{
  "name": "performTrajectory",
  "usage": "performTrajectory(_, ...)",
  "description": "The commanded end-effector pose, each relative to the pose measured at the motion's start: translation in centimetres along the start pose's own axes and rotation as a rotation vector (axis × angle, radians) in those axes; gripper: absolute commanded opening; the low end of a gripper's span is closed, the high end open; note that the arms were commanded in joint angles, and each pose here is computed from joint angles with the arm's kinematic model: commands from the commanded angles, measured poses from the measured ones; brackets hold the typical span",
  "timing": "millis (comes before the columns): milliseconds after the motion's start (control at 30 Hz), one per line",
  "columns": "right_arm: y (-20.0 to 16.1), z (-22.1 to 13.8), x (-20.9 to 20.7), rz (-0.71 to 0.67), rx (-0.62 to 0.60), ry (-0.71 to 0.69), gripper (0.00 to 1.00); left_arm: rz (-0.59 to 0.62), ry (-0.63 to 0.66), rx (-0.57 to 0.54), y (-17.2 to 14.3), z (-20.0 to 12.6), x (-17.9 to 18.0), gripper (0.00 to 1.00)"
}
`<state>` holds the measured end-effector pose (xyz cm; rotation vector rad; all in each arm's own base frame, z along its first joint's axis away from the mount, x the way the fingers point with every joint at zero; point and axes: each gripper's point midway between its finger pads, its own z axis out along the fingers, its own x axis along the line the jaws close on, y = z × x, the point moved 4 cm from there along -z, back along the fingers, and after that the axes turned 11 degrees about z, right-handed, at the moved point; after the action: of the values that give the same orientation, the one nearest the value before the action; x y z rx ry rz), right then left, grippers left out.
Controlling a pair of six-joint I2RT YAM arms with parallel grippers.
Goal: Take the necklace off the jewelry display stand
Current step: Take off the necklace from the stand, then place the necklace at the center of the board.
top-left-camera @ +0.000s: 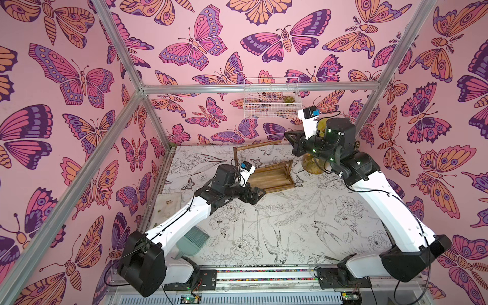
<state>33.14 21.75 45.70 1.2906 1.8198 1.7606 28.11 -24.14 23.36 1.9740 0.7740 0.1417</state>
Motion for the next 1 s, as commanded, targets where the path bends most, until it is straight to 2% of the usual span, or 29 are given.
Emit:
performTrajectory(0, 0.7, -1.6, 1.5, -0.011, -0.022, 0.012, 0.00, 0.077, -0.022, -0.065, 2.2, -1.0, -1.3, 1.00)
performTrajectory(233, -0.2, -2.0, 2.8, 0.000, -0.010, 0.031, 0.00, 0.095, -0.009, -0.081, 3.3, -0.6, -1.8, 1.00)
performTrajectory(633, -1.0, -4.7, 5.0, 0.041, -0.007, 0.084, 0.00, 0.174, -0.088, -0.144, 4.5, 0.1, -4.8, 1.00)
performTrajectory(967, -1.0, -5.7, 6.5, 0.053, -0.015, 0.120, 0.00, 0.203, -0.068, -0.217, 6.2, 0.3, -4.8, 1.00)
